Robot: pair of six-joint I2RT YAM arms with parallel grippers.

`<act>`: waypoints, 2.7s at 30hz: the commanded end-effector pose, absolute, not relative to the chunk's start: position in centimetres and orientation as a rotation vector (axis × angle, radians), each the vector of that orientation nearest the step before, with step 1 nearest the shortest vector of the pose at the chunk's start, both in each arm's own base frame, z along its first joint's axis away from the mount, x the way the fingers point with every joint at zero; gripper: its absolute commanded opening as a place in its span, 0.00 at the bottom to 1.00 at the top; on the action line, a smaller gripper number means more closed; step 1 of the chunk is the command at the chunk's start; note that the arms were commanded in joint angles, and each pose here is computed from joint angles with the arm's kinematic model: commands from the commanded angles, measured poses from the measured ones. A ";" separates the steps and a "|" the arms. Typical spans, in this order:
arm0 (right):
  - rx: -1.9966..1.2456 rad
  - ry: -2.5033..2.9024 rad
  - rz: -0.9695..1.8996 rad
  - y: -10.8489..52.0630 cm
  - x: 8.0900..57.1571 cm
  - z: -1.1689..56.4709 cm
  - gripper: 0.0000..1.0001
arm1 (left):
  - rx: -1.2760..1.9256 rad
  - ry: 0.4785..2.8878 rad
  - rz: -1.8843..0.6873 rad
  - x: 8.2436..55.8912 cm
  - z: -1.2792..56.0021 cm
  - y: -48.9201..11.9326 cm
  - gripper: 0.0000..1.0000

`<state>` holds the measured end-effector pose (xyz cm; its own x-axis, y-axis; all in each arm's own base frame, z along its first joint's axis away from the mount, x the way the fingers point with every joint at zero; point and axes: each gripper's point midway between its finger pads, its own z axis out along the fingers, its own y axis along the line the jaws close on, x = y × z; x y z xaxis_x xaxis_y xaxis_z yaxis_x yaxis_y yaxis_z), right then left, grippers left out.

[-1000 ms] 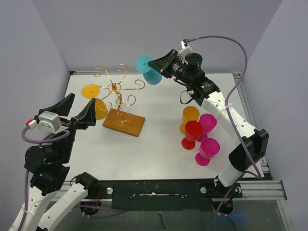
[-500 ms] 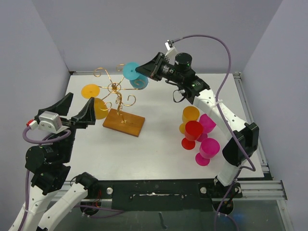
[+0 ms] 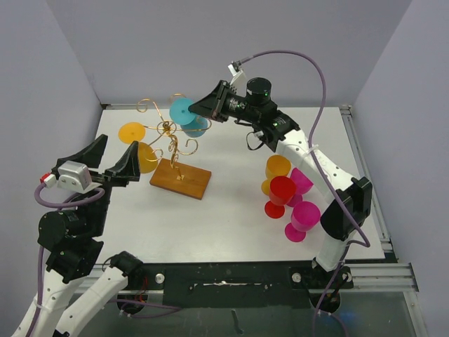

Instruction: Place the wine glass upside down on the wine glass rack

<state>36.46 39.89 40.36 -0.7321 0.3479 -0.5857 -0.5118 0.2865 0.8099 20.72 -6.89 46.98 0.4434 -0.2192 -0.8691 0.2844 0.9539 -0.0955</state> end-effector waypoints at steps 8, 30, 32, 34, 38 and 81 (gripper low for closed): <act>-0.194 1.817 1.561 39.8 34.7 41.9 0.00 | 0.041 1.012 -0.315 20.1 49.2 -6.2 0.73; -0.026 1.892 1.467 36.2 33.4 39.4 0.00 | 0.057 1.013 -0.286 20.0 49.8 -6.1 0.73; -0.001 1.895 1.453 35.6 33.7 39.2 0.00 | 0.061 1.020 -0.280 20.1 49.9 -6.1 0.73; 0.019 1.902 1.436 35.3 33.9 38.9 0.00 | 0.063 1.021 -0.285 20.1 49.9 -6.2 0.73; 0.055 1.903 1.400 34.9 34.5 38.6 0.00 | 0.059 1.020 -0.297 20.2 49.6 -6.4 0.73; 0.129 1.853 1.303 34.7 38.8 38.7 0.14 | 0.057 1.040 -0.292 20.2 48.9 -6.2 0.73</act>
